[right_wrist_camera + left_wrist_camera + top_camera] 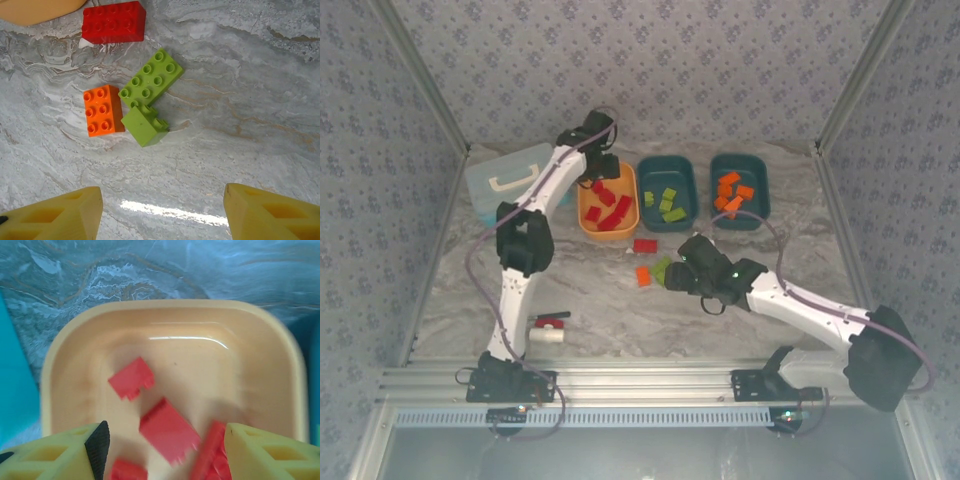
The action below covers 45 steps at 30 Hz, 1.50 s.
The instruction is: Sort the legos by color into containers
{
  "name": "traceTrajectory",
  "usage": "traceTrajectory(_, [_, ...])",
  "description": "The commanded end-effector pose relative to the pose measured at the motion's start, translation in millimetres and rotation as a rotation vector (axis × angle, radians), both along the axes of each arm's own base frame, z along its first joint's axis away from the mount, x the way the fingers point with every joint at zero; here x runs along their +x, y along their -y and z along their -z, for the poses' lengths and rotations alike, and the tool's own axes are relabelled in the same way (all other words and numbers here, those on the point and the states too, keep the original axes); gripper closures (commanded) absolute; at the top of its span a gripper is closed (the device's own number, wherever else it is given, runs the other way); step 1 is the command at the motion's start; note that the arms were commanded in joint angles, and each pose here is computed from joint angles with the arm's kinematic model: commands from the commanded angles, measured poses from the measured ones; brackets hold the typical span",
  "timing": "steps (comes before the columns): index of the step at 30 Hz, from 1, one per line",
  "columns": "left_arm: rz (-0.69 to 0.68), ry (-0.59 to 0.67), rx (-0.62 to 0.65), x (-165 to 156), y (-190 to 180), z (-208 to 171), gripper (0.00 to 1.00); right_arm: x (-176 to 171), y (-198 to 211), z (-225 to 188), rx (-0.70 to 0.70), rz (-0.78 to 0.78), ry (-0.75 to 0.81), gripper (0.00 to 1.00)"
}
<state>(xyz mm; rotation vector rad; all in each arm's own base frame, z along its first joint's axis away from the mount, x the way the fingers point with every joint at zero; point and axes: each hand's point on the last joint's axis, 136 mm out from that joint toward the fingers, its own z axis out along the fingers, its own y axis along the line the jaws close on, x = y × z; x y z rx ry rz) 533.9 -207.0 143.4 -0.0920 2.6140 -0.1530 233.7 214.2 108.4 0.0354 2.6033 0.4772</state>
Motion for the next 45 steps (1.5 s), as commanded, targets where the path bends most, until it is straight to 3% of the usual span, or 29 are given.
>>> traceTrajectory(1, [0.019, 0.142, -0.148, -35.4, 8.7, -101.7, 0.35, 6.9, -3.6, 0.1, -0.024, -0.005, -0.007, 0.33])
traceTrajectory(4, [0.031, 0.155, -0.218, -72.6, 11.6, -114.4, 0.34, 10.4, -4.9, 1.0, -0.035, 0.000, -0.007, 0.33])
traceTrajectory(13, [0.053, 0.120, -0.328, -177.1, 13.2, -91.8, 0.33, 12.1, -5.1, 8.9, -0.019, 0.120, -0.055, 0.33])
traceTrajectory(22, [0.029, 0.109, -0.362, -247.1, -19.1, -64.6, 0.30, 17.7, -16.7, 15.8, 0.003, 0.228, -0.062, 0.30])
traceTrajectory(31, [-0.021, 0.094, -0.374, -291.0, -50.2, -31.5, 0.30, 30.6, -28.6, 26.8, 0.069, 0.364, -0.088, 0.28])
traceTrajectory(45, [-0.046, 0.076, -0.378, -314.1, -65.2, -12.5, 0.30, 41.7, -49.1, 71.7, 0.075, 0.434, -0.207, 0.36])
